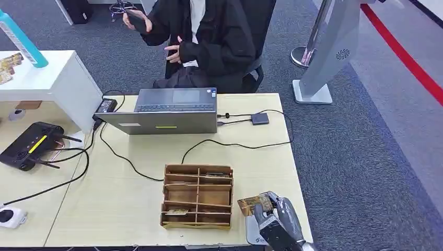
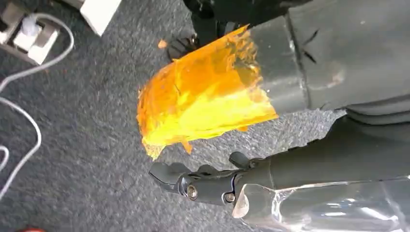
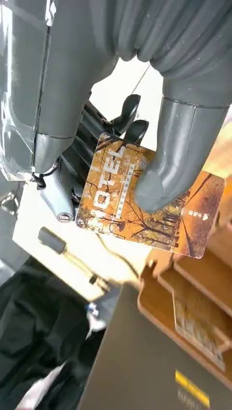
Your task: Pass the card to the sensor for recognition and then transmit it.
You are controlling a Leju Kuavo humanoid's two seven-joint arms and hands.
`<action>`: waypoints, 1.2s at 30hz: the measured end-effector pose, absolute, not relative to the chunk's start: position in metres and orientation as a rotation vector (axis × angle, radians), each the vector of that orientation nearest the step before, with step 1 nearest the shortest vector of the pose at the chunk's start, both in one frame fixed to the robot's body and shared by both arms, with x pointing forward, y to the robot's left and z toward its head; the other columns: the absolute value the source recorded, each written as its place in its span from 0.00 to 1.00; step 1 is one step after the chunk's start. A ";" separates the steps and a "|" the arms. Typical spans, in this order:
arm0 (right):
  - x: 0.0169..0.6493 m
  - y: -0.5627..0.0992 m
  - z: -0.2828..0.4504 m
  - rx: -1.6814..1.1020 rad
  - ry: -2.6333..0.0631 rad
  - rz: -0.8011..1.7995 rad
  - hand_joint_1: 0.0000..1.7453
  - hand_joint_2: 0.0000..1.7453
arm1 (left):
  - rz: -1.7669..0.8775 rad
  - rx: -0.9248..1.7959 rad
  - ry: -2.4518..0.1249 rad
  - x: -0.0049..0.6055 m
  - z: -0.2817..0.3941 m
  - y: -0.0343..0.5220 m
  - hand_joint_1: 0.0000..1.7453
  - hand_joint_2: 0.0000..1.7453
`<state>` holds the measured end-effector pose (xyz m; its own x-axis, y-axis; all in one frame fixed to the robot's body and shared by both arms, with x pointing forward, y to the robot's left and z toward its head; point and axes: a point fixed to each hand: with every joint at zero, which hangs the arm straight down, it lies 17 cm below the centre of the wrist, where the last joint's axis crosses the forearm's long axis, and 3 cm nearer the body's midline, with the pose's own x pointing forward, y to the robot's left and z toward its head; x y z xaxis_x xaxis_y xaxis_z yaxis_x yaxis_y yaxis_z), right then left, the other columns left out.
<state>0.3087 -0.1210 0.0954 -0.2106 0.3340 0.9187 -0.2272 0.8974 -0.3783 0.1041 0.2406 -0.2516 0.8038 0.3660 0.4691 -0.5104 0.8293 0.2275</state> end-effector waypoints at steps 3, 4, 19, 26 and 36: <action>0.307 -0.124 0.087 -0.088 -1.684 0.523 1.00 1.00 | 0.486 0.365 -0.419 0.102 -0.252 0.242 0.00 0.00; 0.307 -0.124 0.085 -0.089 -1.680 0.526 1.00 1.00 | 0.488 0.367 -0.417 0.102 -0.252 0.242 0.00 0.00; 0.295 -0.134 0.006 -0.155 -1.409 0.658 1.00 1.00 | 0.505 0.364 -0.389 0.097 -0.254 0.242 0.00 0.00; 0.298 -0.134 -0.013 -0.197 -1.344 0.752 1.00 1.00 | 0.506 0.361 -0.380 0.095 -0.254 0.242 0.00 0.00; 0.302 -0.135 -0.017 -0.261 -1.331 0.797 1.00 1.00 | 0.507 0.362 -0.379 0.095 -0.255 0.242 0.00 0.00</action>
